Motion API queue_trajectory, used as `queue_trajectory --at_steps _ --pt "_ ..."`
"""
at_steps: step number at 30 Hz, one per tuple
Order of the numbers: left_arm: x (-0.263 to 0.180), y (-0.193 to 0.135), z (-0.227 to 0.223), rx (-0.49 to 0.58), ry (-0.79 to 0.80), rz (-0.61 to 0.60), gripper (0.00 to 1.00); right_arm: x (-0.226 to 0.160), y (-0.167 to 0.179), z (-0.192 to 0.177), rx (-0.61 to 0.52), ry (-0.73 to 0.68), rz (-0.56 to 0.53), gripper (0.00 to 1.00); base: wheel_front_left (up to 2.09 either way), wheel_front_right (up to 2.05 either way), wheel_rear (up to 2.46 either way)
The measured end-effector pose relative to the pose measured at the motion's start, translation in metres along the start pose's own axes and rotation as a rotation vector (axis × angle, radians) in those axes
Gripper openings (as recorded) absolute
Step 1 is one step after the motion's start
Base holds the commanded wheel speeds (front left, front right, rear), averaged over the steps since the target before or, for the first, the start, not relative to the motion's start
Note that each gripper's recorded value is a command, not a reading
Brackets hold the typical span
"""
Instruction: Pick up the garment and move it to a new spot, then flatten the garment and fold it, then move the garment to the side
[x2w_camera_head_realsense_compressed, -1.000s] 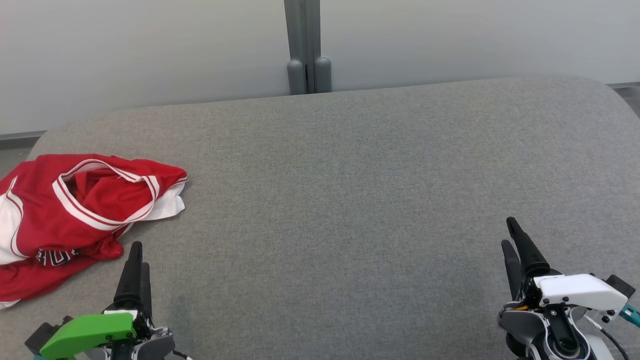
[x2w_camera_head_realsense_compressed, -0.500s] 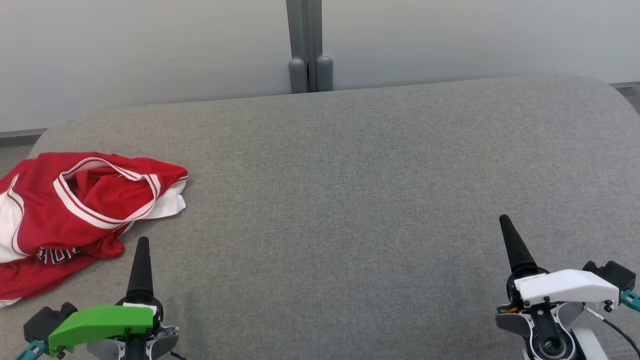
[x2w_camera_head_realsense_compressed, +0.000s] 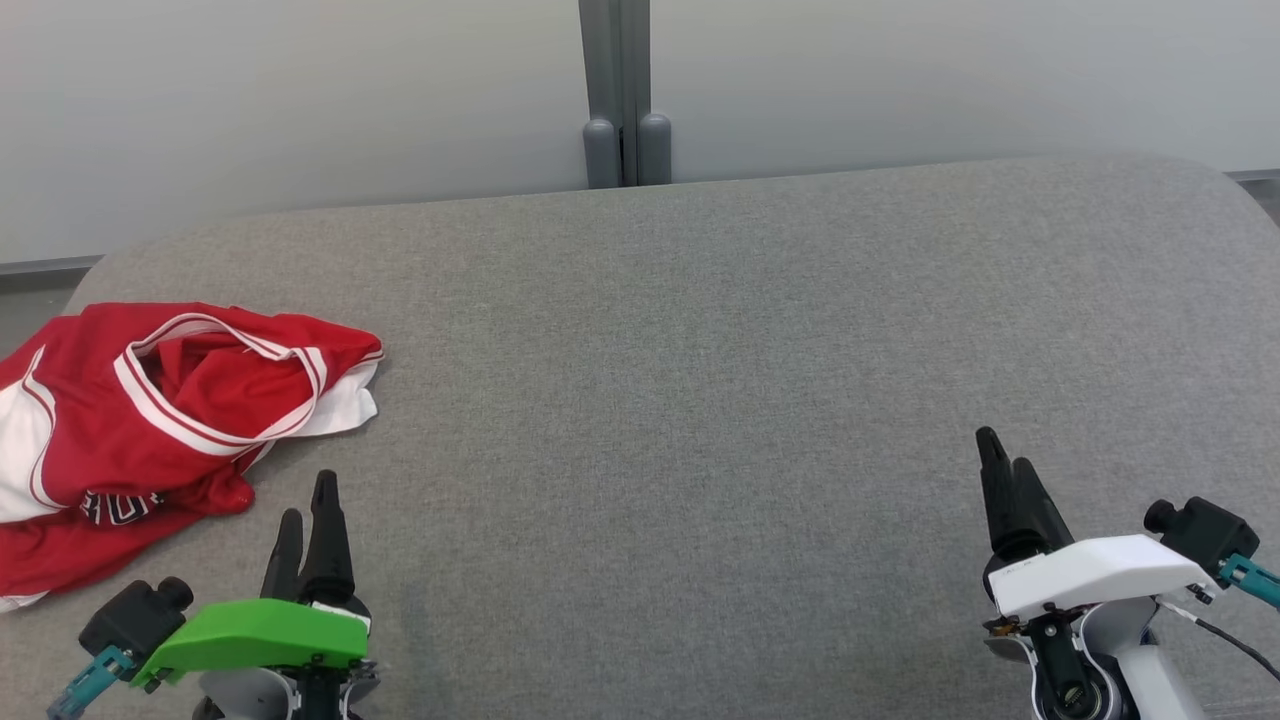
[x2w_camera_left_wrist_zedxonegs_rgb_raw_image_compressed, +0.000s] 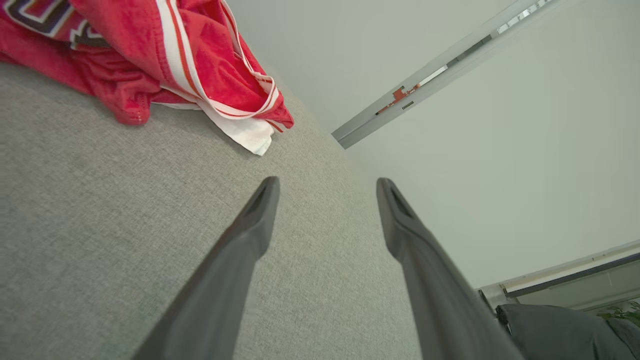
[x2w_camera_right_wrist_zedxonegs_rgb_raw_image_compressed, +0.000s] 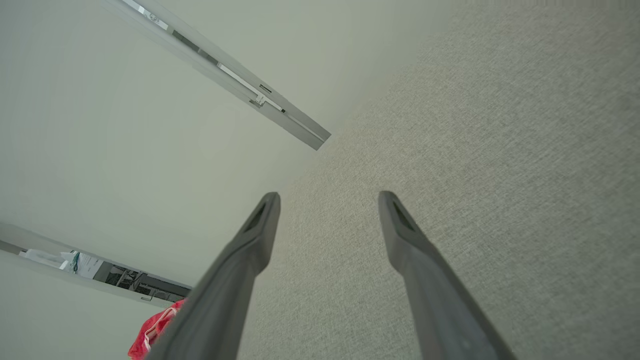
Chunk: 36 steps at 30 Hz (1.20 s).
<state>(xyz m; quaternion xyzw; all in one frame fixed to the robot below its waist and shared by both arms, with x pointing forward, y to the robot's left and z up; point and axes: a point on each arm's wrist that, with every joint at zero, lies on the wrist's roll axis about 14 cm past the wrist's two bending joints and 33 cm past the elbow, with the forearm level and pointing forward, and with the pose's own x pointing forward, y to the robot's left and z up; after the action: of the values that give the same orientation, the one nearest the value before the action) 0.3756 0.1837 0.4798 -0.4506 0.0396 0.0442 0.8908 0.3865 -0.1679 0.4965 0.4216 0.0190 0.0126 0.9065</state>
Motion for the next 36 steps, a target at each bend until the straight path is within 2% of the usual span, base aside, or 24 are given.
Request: queue_trajectory --at_steps 15,36 --pt "-0.003 -0.005 -0.006 0.242 -0.007 -0.021 1.00 0.000 0.000 0.003 -0.217 -0.018 0.011 1.00 0.00 0.00 0.00" --pt "-0.005 -0.011 -0.006 0.456 -0.041 -0.050 1.00 0.002 0.009 -0.003 -0.418 -0.021 0.059 1.00 0.00 0.00 0.00"
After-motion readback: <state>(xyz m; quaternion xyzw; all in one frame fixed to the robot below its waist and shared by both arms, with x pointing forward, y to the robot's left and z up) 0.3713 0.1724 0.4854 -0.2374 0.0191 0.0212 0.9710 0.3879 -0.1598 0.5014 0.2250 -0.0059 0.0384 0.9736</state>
